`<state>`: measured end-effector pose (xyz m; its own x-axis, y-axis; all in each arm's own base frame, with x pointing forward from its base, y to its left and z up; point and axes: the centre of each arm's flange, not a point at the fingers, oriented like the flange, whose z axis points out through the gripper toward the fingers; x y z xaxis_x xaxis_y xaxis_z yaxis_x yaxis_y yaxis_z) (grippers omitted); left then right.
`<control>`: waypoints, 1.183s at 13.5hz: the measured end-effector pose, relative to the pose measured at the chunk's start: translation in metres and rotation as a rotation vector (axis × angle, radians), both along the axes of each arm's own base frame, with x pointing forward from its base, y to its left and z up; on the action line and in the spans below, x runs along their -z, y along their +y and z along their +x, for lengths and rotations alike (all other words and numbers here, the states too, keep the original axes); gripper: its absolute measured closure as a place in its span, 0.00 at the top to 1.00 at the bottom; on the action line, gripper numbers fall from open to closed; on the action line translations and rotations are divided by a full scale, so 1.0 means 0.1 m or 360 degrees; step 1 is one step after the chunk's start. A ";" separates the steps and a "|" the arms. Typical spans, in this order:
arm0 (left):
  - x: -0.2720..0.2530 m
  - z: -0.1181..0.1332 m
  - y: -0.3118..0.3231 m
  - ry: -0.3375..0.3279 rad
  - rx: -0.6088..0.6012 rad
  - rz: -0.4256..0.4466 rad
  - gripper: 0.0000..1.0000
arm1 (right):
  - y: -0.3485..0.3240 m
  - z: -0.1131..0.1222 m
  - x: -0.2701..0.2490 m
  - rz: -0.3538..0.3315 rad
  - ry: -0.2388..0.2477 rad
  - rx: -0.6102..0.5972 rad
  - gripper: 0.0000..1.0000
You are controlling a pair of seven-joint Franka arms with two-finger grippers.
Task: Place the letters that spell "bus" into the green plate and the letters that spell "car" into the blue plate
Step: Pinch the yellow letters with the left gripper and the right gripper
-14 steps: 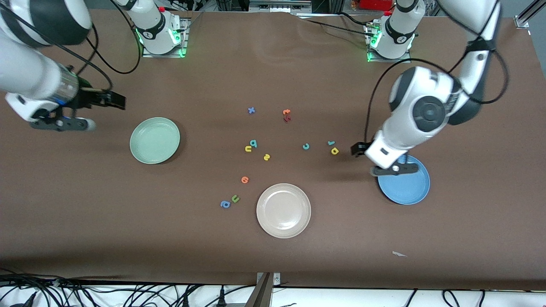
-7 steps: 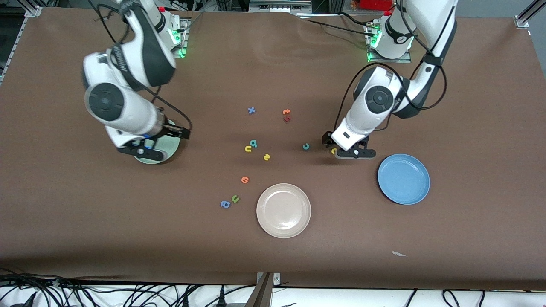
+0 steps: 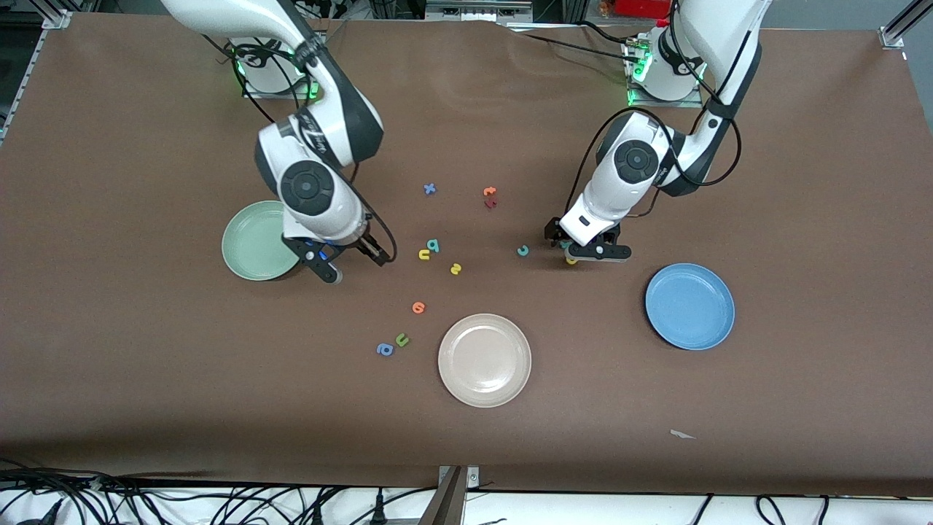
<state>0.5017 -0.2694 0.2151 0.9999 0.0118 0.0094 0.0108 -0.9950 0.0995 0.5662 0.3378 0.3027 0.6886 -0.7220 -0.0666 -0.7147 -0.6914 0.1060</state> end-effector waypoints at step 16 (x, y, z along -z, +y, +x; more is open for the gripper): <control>0.49 0.18 -0.06 0.0029 0.0093 0.0115 0.67 | 0.94 -0.46 1.27 0.0061 -0.0124 0.0330 0.61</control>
<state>0.5195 -0.2750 0.1665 0.9989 -0.0464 -0.0098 -0.0462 -0.9986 0.0275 0.5201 0.4316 0.1761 0.5297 -0.8468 -0.0490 -0.8471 -0.5311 0.0213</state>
